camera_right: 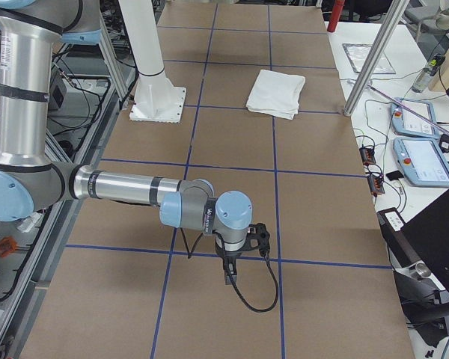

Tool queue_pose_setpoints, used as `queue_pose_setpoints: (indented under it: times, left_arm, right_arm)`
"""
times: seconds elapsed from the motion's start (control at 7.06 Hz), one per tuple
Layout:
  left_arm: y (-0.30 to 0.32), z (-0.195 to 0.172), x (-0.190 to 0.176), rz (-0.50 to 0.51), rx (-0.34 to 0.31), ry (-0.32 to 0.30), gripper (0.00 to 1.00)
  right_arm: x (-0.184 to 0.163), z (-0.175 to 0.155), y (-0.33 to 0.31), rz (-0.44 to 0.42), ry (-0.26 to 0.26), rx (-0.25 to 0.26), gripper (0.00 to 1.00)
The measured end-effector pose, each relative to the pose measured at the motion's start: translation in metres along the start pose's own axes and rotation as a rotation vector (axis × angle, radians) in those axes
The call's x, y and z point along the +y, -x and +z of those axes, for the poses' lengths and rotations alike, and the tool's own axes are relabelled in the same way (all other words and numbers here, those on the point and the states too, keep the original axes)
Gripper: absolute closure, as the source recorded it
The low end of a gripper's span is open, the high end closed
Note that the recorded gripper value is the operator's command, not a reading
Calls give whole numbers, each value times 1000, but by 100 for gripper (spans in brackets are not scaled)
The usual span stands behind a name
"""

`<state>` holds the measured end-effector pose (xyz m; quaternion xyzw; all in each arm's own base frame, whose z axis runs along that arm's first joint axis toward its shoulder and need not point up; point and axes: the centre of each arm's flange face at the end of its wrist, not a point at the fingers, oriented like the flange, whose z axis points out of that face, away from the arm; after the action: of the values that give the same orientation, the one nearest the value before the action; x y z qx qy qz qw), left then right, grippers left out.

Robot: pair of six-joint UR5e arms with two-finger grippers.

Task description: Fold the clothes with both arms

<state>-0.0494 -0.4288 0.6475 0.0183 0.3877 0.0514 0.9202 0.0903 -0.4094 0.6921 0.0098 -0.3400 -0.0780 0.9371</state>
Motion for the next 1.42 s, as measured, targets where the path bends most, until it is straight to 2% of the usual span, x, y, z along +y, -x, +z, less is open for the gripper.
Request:
queue_pose_setpoints:
  times: [0.42, 0.85, 1.13, 1.42]
  left_arm:
    - [4, 2, 7, 17, 3, 19, 0]
    - [11, 2, 12, 7, -3, 15, 0]
    - [19, 4, 14, -5, -28, 22, 0]
    - [21, 4, 16, -14, -35, 23, 0]
  right_arm:
    - [4, 2, -4, 13, 3, -1, 0]
    - [18, -12, -20, 63, -33, -2, 0]
    - [8, -34, -5, 90, -73, 15, 0]
    - [-5, -36, 19, 89, -74, 14, 0]
